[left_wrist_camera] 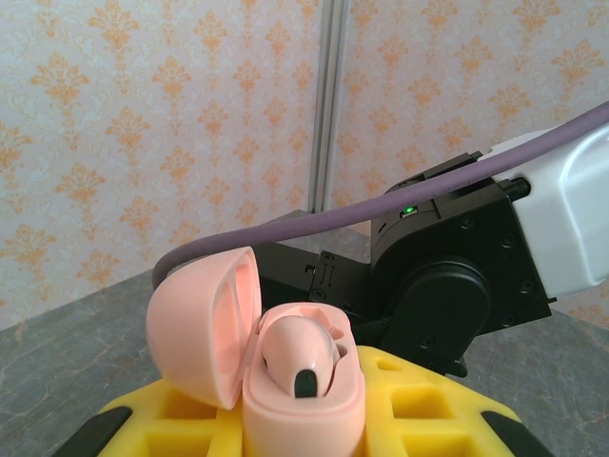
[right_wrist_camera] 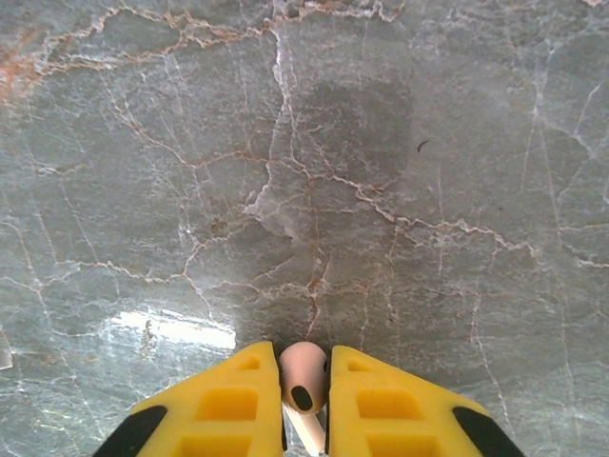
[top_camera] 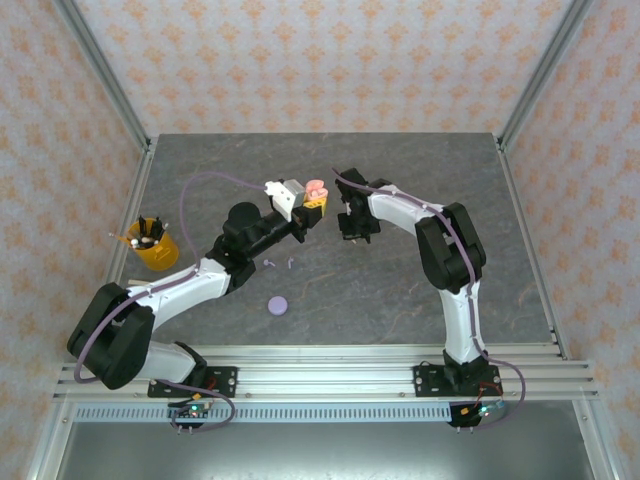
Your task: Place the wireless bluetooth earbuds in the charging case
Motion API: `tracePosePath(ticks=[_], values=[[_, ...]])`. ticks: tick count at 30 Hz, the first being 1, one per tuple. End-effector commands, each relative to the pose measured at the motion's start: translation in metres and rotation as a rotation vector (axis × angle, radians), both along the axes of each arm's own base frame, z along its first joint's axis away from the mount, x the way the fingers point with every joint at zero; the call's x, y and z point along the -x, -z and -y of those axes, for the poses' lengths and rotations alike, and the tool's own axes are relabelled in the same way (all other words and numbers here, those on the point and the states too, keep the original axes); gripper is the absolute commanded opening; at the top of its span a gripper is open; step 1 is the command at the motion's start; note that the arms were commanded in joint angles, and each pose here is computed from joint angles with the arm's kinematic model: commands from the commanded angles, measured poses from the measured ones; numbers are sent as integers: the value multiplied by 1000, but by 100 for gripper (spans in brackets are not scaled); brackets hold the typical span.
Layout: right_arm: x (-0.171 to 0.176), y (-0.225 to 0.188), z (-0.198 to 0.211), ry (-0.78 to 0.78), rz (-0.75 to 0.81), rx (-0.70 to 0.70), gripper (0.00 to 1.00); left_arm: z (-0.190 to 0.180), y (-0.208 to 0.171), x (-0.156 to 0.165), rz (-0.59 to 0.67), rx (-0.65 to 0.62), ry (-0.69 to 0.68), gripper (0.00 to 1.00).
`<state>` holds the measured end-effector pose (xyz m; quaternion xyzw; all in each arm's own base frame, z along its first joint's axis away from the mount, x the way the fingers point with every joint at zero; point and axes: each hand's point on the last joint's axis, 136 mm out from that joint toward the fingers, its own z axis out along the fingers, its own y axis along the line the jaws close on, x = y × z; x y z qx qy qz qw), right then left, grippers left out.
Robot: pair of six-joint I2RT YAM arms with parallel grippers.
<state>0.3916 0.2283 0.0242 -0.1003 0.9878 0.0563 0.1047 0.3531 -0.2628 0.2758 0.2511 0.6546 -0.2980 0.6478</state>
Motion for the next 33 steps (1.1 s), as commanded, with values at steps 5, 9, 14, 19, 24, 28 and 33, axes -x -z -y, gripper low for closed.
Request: tracePosePath(ticks=[5, 9, 14, 19, 24, 28, 33], values=[[7, -17, 0, 38, 38, -43, 11, -4, -14, -6, 36, 11, -20, 0], [7, -37, 2, 70, 101, -90, 10, -3, -12, -5, 35, -1, -16, 0], [9, -70, 4, 113, 195, -165, 10, -2, -8, -4, 30, -13, -8, 0], [9, -132, 7, 147, 348, -274, 10, 1, -7, 0, 34, -23, 20, 0], [18, -221, 11, 159, 543, -428, 10, 7, -17, 9, 54, -26, 78, 0], [32, -294, 16, 147, 701, -566, 10, 14, -24, 18, 63, -26, 145, 0], [52, -359, 16, 112, 834, -737, 11, 25, -36, 23, 80, -11, 195, 0]])
